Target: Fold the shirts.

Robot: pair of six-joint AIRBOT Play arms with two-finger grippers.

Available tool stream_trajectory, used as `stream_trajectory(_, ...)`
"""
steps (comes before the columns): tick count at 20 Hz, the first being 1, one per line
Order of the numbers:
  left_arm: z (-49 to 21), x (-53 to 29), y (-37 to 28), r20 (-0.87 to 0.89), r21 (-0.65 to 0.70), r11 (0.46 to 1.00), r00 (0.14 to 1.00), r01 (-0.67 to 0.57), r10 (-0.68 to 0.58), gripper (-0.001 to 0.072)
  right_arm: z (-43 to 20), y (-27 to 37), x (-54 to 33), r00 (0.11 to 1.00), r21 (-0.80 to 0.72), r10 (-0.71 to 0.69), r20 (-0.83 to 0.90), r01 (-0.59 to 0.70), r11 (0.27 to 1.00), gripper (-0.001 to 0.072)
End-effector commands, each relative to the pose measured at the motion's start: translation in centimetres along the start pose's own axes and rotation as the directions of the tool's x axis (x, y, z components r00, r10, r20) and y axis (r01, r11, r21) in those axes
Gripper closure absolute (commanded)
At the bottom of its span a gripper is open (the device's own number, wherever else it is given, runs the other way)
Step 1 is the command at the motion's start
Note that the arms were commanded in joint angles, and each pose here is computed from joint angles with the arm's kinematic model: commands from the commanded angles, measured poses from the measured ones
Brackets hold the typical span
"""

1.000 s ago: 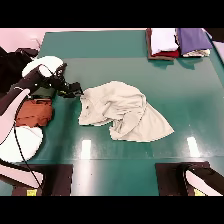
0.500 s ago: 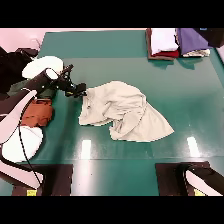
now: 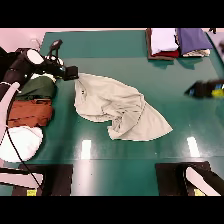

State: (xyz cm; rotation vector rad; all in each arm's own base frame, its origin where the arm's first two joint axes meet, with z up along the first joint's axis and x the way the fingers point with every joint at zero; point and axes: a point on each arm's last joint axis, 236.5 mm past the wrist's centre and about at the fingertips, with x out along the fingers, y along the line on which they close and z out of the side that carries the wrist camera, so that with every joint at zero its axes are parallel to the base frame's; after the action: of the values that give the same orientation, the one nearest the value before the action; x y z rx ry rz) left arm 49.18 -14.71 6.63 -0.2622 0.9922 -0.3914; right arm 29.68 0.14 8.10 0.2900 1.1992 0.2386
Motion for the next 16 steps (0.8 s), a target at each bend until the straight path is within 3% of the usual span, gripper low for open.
stream_trajectory(1, 0.8, -1.4, -0.2, 0.026, 0.042, 0.999, 1.000, -0.019, 0.018, 0.0679, -9.1, -5.3, 6.7, 0.982, 0.315, 0.059, -0.178, 0.000, 0.949, 0.0263)
stream_trajectory(4, 0.8, -1.5, -0.2, 0.027, 0.042, 0.999, 0.999, -0.019, 0.017, 0.0679, -13.1, -5.6, 10.9, 0.958, 0.398, 0.121, -0.258, -0.008, 0.917, 0.0263)
stream_trajectory(9, 0.8, -1.5, -0.2, 0.027, 0.041, 0.999, 1.000, -0.018, 0.017, 0.0679, -11.1, -2.4, 15.5, 0.951, 0.376, 0.192, -0.244, -0.090, 0.922, 0.0288)
stream_trajectory(10, 0.8, -1.5, -0.2, 0.026, 0.041, 0.999, 1.000, -0.017, 0.016, 0.0679, -10.4, -1.9, 16.0, 0.952, 0.334, 0.179, -0.248, -0.090, 0.938, 0.0385)
stream_trajectory(12, 0.9, -1.9, -0.4, 0.028, 0.043, 0.999, 1.000, -0.015, 0.014, 0.0679, -8.5, -0.3, 16.4, 0.958, 0.230, 0.159, -0.239, -0.103, 0.968, 0.0656)
stream_trajectory(13, 1.4, -3.0, -0.9, 0.054, 0.046, 0.999, 0.998, -0.014, 0.011, 0.0679, -7.0, 0.6, 15.9, 0.964, 0.166, 0.154, -0.214, -0.120, 0.979, 0.0698)
stream_trajectory(16, 5.6, -10.7, -3.9, 0.248, 0.127, 0.991, 0.969, -0.037, 0.005, 0.0679, 1.2, 4.3, 9.5, 0.990, -0.032, 0.142, 0.017, -0.141, 0.989, 0.0698)
